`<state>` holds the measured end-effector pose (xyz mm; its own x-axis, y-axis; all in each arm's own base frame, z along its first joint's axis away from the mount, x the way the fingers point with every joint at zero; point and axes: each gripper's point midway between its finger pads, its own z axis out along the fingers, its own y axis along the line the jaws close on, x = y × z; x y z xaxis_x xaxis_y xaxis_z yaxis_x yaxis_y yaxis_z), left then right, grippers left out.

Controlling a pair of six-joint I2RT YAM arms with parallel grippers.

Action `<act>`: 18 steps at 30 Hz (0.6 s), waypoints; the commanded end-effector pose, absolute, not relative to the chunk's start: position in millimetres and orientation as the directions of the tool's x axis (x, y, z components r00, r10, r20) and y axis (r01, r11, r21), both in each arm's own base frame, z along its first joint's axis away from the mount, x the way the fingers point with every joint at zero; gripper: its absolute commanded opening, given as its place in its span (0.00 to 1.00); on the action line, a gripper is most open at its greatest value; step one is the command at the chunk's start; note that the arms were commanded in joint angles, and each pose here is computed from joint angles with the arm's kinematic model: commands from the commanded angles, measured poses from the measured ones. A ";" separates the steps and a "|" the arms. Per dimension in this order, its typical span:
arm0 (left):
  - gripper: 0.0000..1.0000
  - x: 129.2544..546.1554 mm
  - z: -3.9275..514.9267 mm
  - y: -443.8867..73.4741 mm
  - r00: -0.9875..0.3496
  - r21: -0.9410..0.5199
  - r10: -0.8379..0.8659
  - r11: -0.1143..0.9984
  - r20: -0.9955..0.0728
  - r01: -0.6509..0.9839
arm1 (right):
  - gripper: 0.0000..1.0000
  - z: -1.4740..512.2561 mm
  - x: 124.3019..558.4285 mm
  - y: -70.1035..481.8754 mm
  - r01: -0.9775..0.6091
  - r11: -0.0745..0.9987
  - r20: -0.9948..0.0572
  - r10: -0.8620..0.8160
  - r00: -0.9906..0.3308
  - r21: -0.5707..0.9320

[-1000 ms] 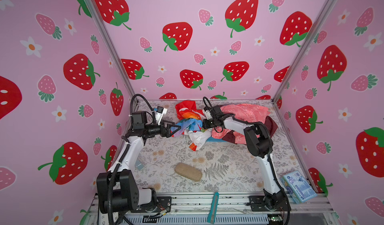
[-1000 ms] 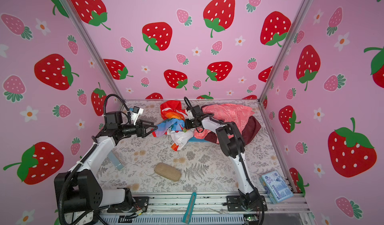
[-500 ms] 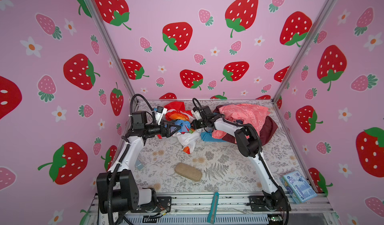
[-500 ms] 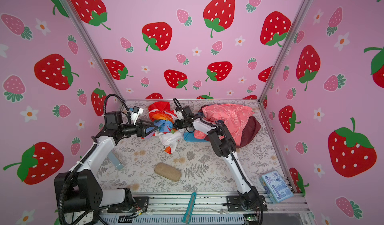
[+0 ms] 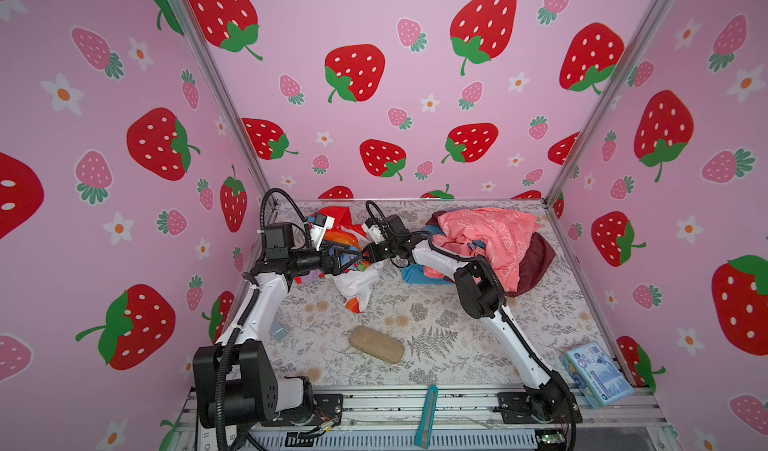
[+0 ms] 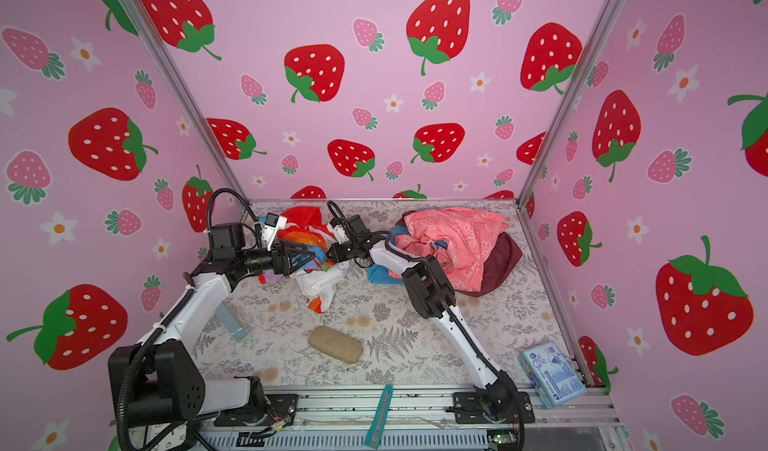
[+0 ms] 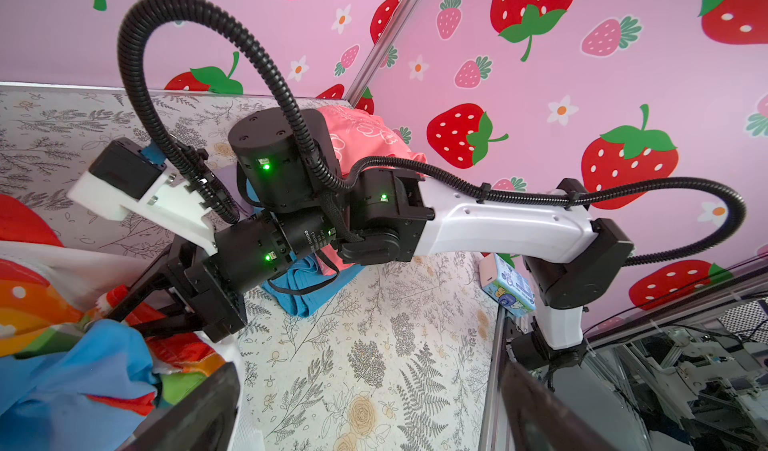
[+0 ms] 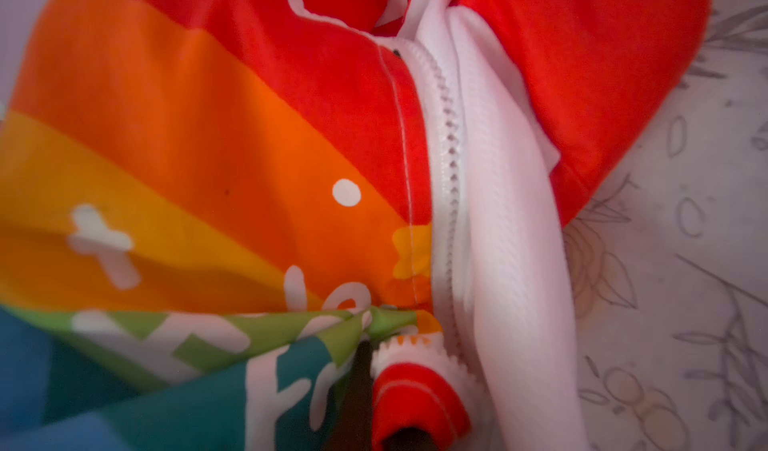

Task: Pick out a specific cloth from the pile
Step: 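Carry the rainbow garment toward the left gripper and lower it onto the table, then open the right gripper and release the rainbow garment beside the pile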

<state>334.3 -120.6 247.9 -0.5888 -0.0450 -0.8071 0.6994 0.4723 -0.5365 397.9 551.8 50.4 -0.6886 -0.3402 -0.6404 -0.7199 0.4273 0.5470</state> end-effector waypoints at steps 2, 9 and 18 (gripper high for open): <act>0.99 336.9 256.3 -119.6 -0.562 -0.515 -0.041 0.458 -0.826 0.725 | 0.00 39.3 385.6 561.3 -0.703 0.401 -0.608 -0.355 -0.710 0.587; 0.99 337.2 258.0 -119.3 -0.562 -0.515 -0.039 0.456 -0.826 0.726 | 0.00 37.7 382.9 571.5 -0.692 0.372 -0.611 -0.326 -0.721 0.619; 0.99 337.3 256.1 -118.8 -0.568 -0.521 -0.041 0.456 -0.822 0.721 | 0.48 57.2 385.8 560.3 -0.724 0.412 -0.643 -0.341 -0.686 0.554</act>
<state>336.2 -118.9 243.6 -0.6011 -0.0489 -0.7977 0.6888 0.4744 -0.5481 391.7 564.7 49.3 -0.7048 -0.3145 -0.6359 -0.7064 0.3936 0.5882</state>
